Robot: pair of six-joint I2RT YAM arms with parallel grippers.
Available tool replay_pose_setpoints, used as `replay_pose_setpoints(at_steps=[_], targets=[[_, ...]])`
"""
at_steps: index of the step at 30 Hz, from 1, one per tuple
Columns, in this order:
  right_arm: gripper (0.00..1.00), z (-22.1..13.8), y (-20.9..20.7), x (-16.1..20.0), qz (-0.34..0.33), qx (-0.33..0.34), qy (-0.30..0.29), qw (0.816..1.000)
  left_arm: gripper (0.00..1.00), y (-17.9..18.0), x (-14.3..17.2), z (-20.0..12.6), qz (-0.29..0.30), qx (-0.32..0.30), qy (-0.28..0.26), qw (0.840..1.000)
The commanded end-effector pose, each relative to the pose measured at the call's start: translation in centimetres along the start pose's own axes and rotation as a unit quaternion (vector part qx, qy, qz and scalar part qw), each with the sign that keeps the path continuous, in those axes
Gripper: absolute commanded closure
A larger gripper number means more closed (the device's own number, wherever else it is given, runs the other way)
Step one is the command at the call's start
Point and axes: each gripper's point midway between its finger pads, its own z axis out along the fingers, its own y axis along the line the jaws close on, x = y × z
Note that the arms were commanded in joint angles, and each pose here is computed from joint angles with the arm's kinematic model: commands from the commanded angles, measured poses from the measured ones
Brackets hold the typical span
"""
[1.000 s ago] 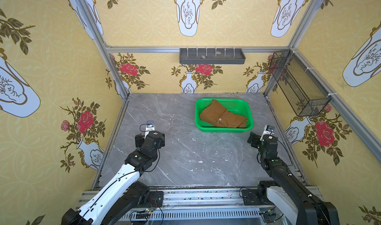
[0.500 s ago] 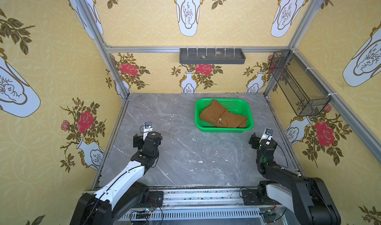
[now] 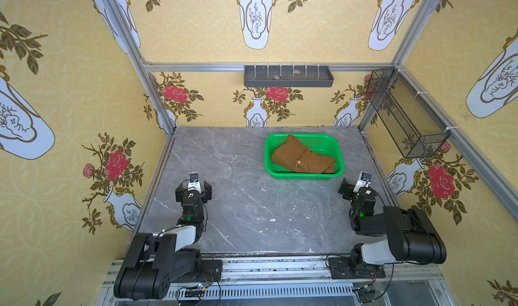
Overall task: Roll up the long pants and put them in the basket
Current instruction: Reset both arms
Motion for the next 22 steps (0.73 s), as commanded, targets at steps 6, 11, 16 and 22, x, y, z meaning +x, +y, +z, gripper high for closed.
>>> replay_pose_setpoints(at_steps=[6,11,16,22], targets=[[0.03,0.5,0.8,-1.2,0.008,-0.022,-0.015,1.0,0.01,0.9,-2.6,0.6,-0.063,0.015,-0.047,0.997],[0.02,0.5,0.8,-1.3,0.008,-0.021,-0.016,1.0,0.01,-0.2,-2.7,0.7,-0.05,0.045,-0.044,0.997],[0.03,0.5,0.8,-1.3,0.008,-0.021,-0.016,1.0,0.01,-0.4,-2.4,1.4,-0.049,0.05,-0.031,0.997],[0.03,0.5,0.8,-1.2,0.008,-0.021,-0.015,1.0,0.01,-0.1,-2.2,1.7,-0.063,0.062,-0.023,0.996]])
